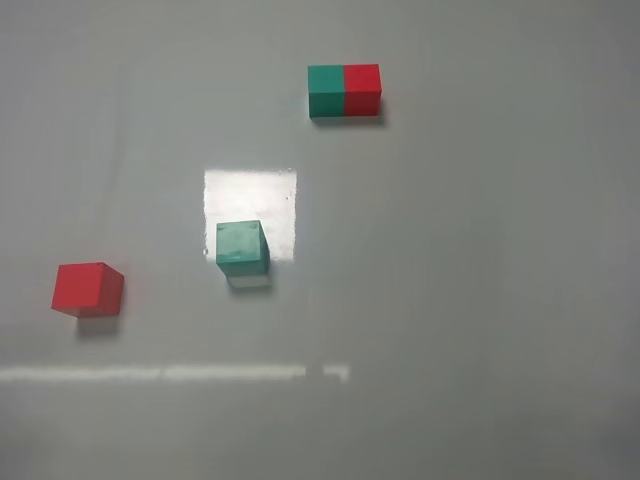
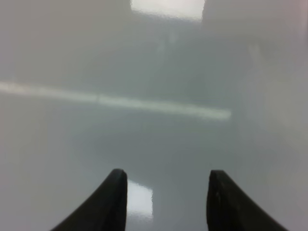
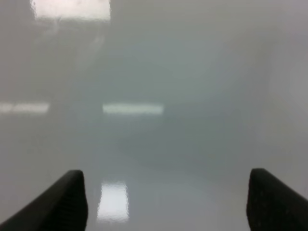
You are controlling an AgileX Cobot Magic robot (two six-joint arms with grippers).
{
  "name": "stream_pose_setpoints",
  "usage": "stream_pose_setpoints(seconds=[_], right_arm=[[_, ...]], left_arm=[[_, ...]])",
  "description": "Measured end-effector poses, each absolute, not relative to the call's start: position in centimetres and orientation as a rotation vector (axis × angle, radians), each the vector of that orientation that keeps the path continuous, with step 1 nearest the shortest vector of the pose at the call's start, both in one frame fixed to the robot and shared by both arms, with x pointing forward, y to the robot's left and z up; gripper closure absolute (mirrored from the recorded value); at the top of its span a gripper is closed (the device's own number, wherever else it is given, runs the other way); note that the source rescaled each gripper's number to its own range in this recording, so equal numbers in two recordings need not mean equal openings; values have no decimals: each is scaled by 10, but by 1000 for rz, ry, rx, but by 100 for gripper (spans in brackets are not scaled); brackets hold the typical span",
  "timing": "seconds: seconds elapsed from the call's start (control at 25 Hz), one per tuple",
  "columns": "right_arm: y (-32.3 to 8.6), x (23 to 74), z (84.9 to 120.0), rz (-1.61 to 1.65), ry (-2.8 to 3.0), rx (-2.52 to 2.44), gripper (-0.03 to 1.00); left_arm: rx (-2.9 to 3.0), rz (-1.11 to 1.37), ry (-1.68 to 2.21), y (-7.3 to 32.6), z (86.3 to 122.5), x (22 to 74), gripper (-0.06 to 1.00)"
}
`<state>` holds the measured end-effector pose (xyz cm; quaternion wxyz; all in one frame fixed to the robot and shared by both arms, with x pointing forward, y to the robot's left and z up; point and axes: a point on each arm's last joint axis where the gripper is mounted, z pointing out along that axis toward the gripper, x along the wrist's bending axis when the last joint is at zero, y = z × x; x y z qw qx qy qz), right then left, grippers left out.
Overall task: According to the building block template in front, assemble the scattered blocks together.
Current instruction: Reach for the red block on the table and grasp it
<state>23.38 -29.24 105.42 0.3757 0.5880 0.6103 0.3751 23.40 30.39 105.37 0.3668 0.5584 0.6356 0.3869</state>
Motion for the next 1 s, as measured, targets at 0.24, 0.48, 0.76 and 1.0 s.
stream_pose_setpoints(seconds=[0.24, 0.48, 0.76, 1.0], right_arm=[[-292, 234, 1054, 960, 1562, 1504, 30], [-292, 234, 1054, 960, 1562, 1504, 30], [-292, 234, 1054, 960, 1562, 1504, 30], [-292, 234, 1054, 960, 1562, 1504, 30]], left_arm=[[1435, 994, 1633, 304, 1054, 234, 93], [1434, 994, 1634, 304, 1054, 234, 93], [1424, 1117, 1485, 303, 1115, 231, 94], [1823, 1109, 1180, 291, 1203, 298, 94]])
